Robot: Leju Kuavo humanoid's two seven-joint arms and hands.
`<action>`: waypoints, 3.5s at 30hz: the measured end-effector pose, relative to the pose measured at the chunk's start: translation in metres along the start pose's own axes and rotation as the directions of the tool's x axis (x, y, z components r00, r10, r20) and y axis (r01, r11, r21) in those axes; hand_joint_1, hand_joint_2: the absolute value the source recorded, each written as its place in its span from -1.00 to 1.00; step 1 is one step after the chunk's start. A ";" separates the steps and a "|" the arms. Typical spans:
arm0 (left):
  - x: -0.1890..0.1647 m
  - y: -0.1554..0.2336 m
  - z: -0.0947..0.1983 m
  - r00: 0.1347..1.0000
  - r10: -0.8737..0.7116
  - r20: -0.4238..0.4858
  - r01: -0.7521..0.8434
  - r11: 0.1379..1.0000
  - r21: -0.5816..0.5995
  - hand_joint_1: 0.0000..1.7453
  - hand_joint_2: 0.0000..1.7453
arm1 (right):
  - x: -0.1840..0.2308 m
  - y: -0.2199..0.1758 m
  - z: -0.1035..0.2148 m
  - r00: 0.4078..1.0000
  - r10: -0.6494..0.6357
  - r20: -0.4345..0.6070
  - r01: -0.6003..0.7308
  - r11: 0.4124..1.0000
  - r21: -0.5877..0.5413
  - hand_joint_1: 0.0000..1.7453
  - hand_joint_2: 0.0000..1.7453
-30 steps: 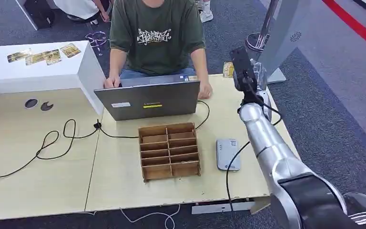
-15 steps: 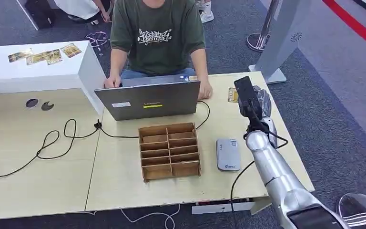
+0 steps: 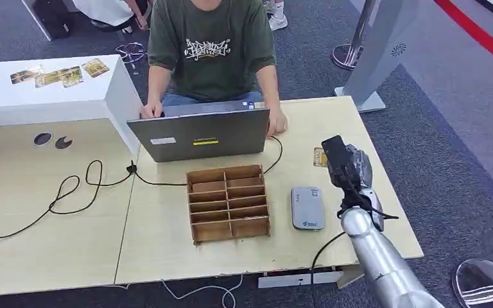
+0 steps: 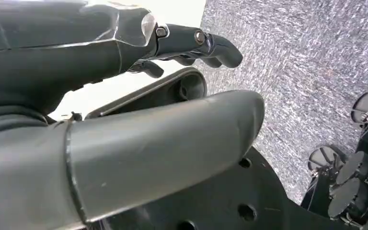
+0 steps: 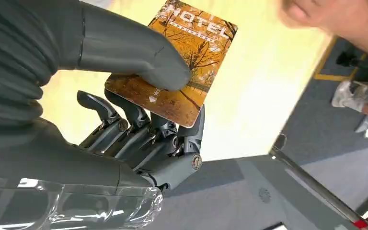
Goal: Pass the card to the sensor for recognition and then transmit it.
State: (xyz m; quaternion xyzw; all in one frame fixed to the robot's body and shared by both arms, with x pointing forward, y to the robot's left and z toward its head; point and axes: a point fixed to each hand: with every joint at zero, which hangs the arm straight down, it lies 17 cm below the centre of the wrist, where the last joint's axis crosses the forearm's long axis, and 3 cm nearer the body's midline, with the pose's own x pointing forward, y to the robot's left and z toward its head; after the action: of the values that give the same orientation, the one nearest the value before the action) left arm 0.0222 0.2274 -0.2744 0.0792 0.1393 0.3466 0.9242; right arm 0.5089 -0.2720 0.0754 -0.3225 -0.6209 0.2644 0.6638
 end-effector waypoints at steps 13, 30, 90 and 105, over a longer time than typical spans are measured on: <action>-0.002 0.001 -0.001 0.999 0.036 -0.017 -0.036 0.999 -0.003 -1.00 -1.00 | -0.047 0.042 0.063 0.996 -0.010 -0.084 0.019 0.994 0.105 1.00 1.00; -0.003 0.003 -0.002 0.998 0.057 -0.026 -0.057 0.998 -0.002 -1.00 -1.00 | -0.066 0.065 0.100 0.986 -0.072 -0.148 0.098 0.979 0.179 1.00 1.00; -0.001 0.004 -0.001 1.000 0.019 0.002 -0.019 1.000 0.012 -1.00 -1.00 | 0.041 -0.006 0.081 0.962 0.184 0.201 -0.131 0.959 -0.251 1.00 1.00; -0.002 0.004 -0.001 1.000 -0.012 0.012 0.011 1.000 0.027 -1.00 -1.00 | 0.095 -0.081 0.096 0.774 0.611 0.167 -0.423 0.695 -0.581 1.00 1.00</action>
State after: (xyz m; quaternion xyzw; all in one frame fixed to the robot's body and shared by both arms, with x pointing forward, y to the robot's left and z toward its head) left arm 0.0182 0.2290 -0.2741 0.0929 0.1387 0.3389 0.9259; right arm 0.4176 -0.2445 0.2009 -0.5987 -0.6563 0.3206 0.3287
